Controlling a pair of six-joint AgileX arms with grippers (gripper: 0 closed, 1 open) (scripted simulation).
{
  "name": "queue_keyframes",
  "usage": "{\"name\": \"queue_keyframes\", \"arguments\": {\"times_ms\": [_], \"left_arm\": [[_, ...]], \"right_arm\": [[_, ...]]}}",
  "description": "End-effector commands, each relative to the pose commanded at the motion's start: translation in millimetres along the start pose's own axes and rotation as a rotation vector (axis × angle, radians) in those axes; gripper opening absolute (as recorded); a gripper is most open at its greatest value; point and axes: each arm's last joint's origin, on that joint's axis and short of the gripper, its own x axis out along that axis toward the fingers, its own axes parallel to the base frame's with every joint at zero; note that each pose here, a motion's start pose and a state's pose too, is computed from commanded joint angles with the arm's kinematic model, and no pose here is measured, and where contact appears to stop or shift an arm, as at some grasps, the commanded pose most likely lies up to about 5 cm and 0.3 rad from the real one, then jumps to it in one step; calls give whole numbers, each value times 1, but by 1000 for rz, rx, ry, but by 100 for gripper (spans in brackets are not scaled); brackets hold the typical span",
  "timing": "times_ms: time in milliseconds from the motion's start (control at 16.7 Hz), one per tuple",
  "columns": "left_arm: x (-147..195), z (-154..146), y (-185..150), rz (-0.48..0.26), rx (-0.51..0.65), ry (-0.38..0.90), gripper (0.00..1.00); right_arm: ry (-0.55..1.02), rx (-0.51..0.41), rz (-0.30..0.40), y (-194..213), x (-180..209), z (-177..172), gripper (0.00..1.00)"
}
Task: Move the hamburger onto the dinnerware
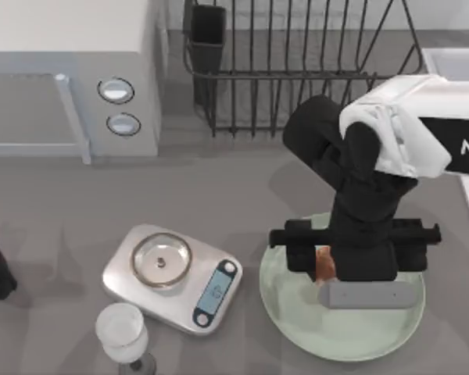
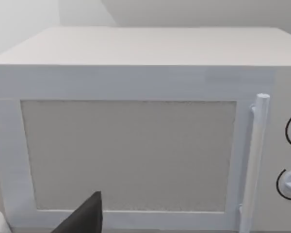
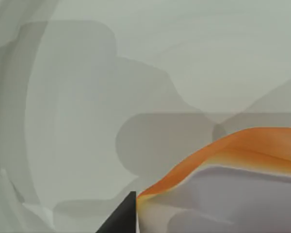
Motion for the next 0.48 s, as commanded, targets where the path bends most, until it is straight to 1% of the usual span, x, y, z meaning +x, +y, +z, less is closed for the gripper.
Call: {"name": "queue_keyframes", "arguments": {"times_ms": [480], "left_arm": [[0,0,0,0,0,0,100]], "right_arm": [[0,0,0,0,0,0,75]]}}
